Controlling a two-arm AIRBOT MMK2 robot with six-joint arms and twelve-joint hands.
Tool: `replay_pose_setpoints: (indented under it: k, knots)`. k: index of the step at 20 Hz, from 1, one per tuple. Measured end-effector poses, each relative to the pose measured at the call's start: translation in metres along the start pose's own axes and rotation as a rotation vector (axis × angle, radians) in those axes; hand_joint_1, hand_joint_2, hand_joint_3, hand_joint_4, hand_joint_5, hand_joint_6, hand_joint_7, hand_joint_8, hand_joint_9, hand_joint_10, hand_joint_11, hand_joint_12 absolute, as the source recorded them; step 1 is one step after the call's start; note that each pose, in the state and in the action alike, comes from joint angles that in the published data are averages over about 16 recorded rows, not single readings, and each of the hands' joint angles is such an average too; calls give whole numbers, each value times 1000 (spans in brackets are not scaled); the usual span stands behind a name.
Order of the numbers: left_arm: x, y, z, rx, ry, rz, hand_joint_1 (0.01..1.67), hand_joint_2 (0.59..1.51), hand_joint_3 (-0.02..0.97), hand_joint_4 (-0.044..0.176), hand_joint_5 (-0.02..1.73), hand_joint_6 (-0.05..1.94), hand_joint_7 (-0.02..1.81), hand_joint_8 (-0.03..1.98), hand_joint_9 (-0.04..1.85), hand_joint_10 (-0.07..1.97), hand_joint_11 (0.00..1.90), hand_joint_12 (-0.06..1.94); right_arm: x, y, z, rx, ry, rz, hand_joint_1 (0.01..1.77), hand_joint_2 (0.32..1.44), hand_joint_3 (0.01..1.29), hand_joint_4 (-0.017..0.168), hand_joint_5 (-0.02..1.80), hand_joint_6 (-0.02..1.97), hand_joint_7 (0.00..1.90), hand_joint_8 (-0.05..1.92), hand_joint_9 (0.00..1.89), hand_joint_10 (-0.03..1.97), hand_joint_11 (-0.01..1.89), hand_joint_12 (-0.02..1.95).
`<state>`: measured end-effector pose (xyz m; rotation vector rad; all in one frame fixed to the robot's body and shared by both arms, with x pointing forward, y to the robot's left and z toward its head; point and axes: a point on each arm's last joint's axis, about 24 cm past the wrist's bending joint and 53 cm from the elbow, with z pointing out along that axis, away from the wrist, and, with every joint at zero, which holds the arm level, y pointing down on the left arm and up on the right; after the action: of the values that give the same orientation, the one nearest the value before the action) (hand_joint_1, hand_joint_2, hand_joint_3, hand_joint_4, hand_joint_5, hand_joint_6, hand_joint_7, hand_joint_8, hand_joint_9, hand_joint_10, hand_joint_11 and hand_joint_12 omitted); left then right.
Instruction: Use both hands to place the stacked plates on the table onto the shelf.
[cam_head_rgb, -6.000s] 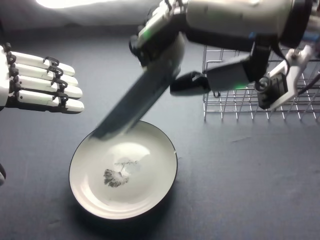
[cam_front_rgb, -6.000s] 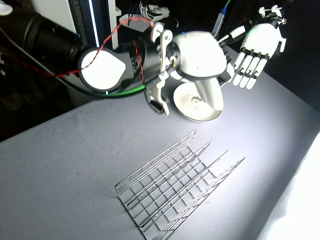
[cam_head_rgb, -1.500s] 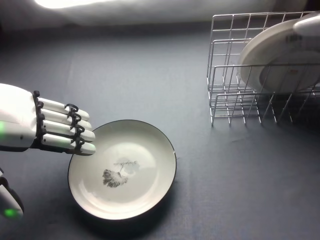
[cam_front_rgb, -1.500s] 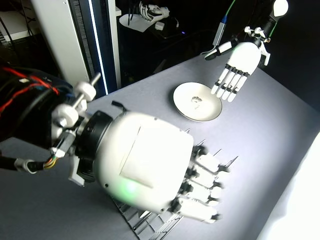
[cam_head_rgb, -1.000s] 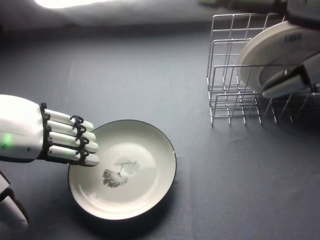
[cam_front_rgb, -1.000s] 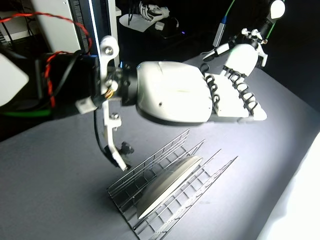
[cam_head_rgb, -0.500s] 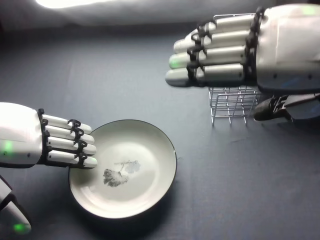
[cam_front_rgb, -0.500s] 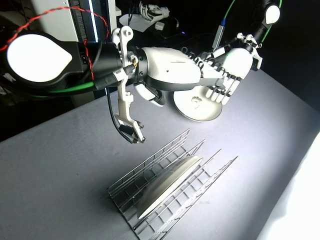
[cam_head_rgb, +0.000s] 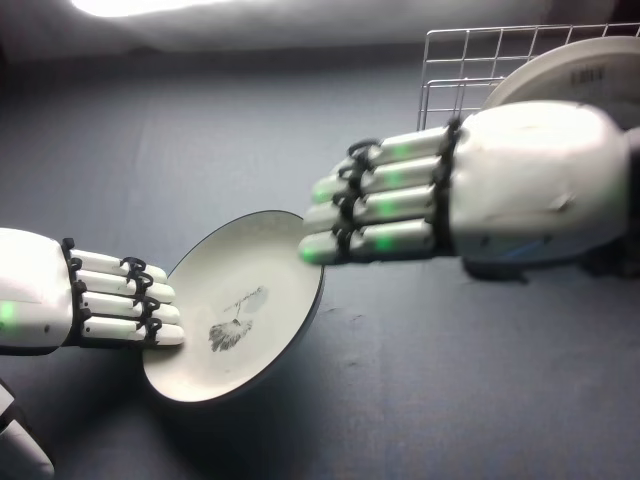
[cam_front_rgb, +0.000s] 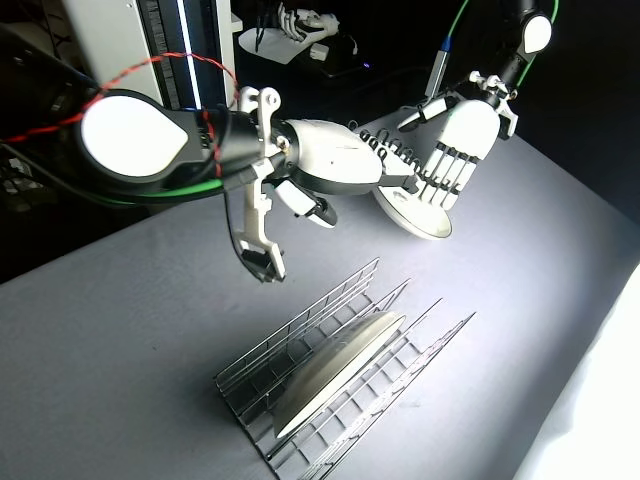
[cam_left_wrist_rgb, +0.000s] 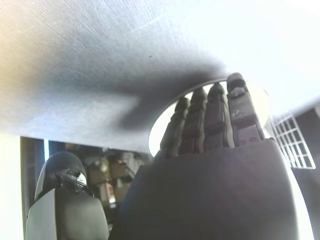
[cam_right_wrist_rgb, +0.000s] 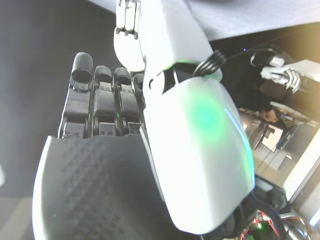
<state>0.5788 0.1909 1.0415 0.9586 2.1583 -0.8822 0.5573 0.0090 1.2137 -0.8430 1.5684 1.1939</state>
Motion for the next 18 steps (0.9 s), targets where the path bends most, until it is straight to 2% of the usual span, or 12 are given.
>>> replay_pose_setpoints:
  k: [10,18]
  knots:
    - [3,0,1,-2,6,-6,22,927,11,-9,-9,-29,-5,-11,-19,-31,11,-27,42,5,51,-12,72,48,1511,1088,16,1,14,15,11,16,21,19,12,389]
    - [2,-1,1,-2,4,-4,22,928,10,-9,-8,-29,-4,-11,-19,-31,11,-27,64,-6,87,10,103,70,1536,1110,16,1,14,16,11,16,20,19,12,431]
